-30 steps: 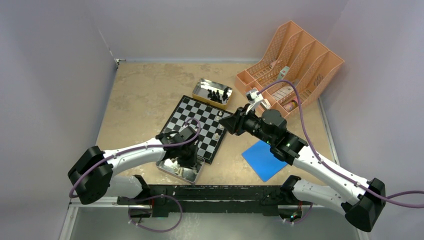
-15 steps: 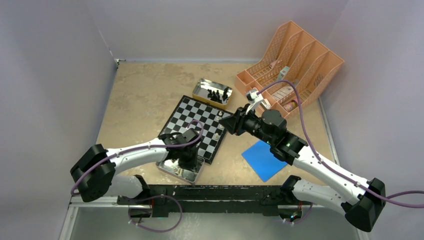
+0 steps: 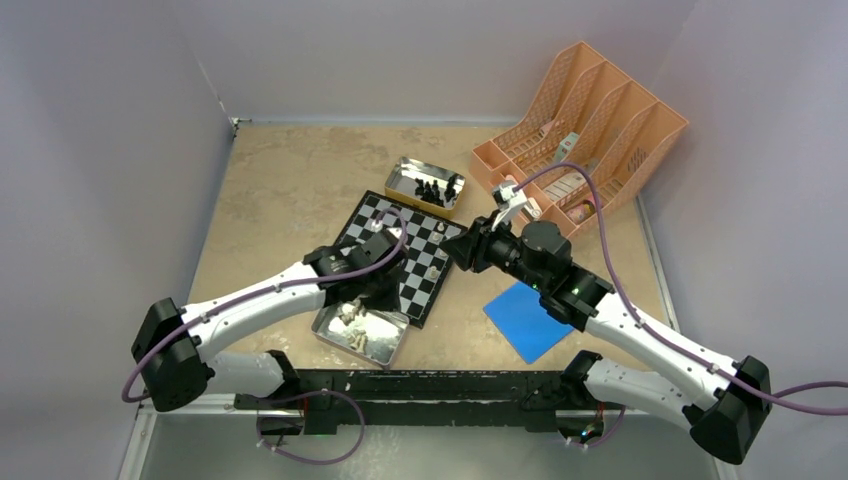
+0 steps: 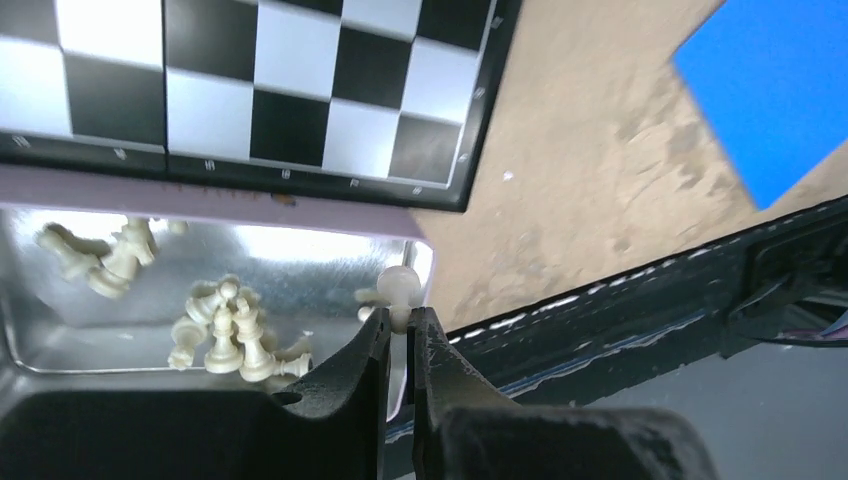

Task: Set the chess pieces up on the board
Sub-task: Pick up the chess piece from the storage box, then place the chess piece on the chessboard.

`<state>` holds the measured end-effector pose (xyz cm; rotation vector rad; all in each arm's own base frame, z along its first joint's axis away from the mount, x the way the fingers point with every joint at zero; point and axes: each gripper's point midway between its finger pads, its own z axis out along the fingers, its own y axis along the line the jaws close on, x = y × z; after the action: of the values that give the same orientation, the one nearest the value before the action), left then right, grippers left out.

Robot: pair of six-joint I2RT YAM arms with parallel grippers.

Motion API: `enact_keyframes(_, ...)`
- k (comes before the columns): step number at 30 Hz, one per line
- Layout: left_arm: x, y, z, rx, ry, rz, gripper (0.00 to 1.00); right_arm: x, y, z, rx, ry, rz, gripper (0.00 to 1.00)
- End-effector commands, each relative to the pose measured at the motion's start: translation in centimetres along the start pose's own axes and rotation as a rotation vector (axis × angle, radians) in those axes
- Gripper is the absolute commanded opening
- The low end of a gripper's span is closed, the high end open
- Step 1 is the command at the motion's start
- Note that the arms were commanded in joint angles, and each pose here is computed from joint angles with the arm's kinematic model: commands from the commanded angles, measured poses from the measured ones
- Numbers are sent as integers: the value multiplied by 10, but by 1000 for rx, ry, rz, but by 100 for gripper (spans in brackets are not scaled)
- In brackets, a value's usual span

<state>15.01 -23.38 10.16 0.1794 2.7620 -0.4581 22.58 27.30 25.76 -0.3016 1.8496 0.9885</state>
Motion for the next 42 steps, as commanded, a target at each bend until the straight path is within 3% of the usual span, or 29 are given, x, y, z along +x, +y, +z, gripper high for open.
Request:
enact_keyframes(1,-48,-15,-27,-8,-154,90,3,-14,0,-8,6,-61,-14,37)
enact_keyframes(8,-109,-24,-27,-11,-245,135,3,-23,0,-17,22,-95,-14,37)
enact_keyframes(13,-136,-19,-8,62,-235,124,3,-31,-1,-29,46,-114,-19,37)
enact_keyframes(25,-178,-28,49,9,-171,189,2,-28,-3,-36,42,-130,-15,37)
enact_keyframes(42,-186,-36,101,22,-91,221,4,-38,-2,-44,53,-156,-20,37)
